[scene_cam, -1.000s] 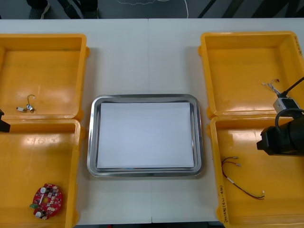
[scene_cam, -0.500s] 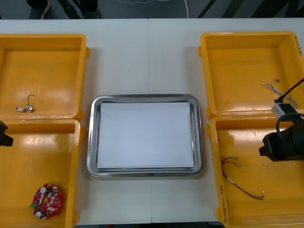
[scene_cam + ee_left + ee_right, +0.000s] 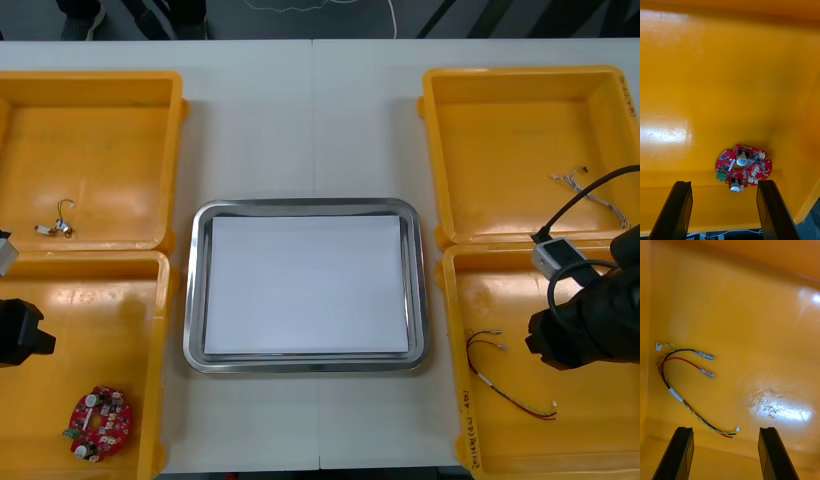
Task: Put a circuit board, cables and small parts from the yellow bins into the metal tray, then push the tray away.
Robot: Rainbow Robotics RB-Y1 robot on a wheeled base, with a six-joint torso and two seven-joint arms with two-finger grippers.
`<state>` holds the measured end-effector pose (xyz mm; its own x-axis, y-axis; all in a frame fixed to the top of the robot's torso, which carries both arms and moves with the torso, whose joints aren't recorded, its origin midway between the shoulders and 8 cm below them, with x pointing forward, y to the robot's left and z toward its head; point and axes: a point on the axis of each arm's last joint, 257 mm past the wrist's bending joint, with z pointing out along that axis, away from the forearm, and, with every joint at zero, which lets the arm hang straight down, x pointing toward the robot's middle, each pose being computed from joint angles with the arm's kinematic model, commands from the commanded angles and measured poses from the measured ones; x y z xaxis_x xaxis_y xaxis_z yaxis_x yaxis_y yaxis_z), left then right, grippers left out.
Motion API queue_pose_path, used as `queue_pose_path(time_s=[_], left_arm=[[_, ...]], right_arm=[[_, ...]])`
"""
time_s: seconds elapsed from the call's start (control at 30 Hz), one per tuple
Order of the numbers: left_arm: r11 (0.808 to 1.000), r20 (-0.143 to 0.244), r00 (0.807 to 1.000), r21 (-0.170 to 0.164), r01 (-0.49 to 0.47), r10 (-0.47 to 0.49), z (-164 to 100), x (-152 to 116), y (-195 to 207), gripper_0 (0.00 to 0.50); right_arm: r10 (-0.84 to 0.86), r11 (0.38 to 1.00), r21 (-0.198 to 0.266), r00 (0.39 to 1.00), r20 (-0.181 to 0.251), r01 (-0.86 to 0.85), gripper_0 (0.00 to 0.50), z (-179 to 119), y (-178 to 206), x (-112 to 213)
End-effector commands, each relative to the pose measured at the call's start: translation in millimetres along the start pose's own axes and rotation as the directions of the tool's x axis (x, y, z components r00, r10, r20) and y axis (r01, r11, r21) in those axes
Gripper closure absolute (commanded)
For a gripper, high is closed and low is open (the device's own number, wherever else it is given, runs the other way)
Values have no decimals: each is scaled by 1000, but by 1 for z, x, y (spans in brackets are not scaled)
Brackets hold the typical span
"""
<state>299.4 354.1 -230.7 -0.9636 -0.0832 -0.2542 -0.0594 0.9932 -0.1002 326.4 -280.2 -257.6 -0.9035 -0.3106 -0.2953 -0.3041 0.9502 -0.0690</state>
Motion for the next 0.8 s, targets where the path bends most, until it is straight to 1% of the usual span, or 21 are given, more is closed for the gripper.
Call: queue_pose_path(time_s=[0.03, 0.13, 0.17, 0.23, 0.33, 0.47, 0.5, 0.6, 0.67, 0.8], left_arm=[[1000, 18, 1000, -13, 22, -21, 4, 15, -3, 0], [998, 32, 998, -18, 54, -53, 11, 18, -5, 0], [997, 48, 996, -15, 74, -73, 16, 17, -7, 0], [995, 56, 994, -12, 96, -95, 21, 17, -8, 0], [991, 66, 989, -12, 131, -130, 27, 17, -10, 0], [989, 61, 988, -33, 146, -144, 33, 20, -11, 0], [988, 56, 988, -35, 149, -147, 36, 22, -12, 0], [988, 46, 987, -35, 153, -151, 39, 25, -16, 0], [987, 41, 987, -36, 154, -153, 42, 27, -18, 0], [986, 44, 986, -26, 163, -161, 50, 30, -24, 0]], right_arm=[[-22, 999, 34, 1000, -15, 22, 0, 6, -4, 17], [-22, 1000, 22, 1000, -7, 22, 0, 11, -2, 21], [-23, 1000, 16, 1000, -3, 23, 0, 14, 0, 23], [-29, 999, 14, 1000, -1, 29, 0, 18, 1, 28], [-42, 999, 12, 999, 12, 42, 0, 23, 5, 31], [-57, 998, 20, 998, 28, 57, 0, 30, 10, 34], [-60, 998, 23, 998, 32, 60, 0, 33, 11, 35], [-68, 997, 22, 997, 42, 68, 0, 37, 14, 36], [-71, 997, 16, 997, 40, 71, 0, 39, 18, 38], [-84, 996, 13, 996, 36, 84, 0, 43, 22, 42]])
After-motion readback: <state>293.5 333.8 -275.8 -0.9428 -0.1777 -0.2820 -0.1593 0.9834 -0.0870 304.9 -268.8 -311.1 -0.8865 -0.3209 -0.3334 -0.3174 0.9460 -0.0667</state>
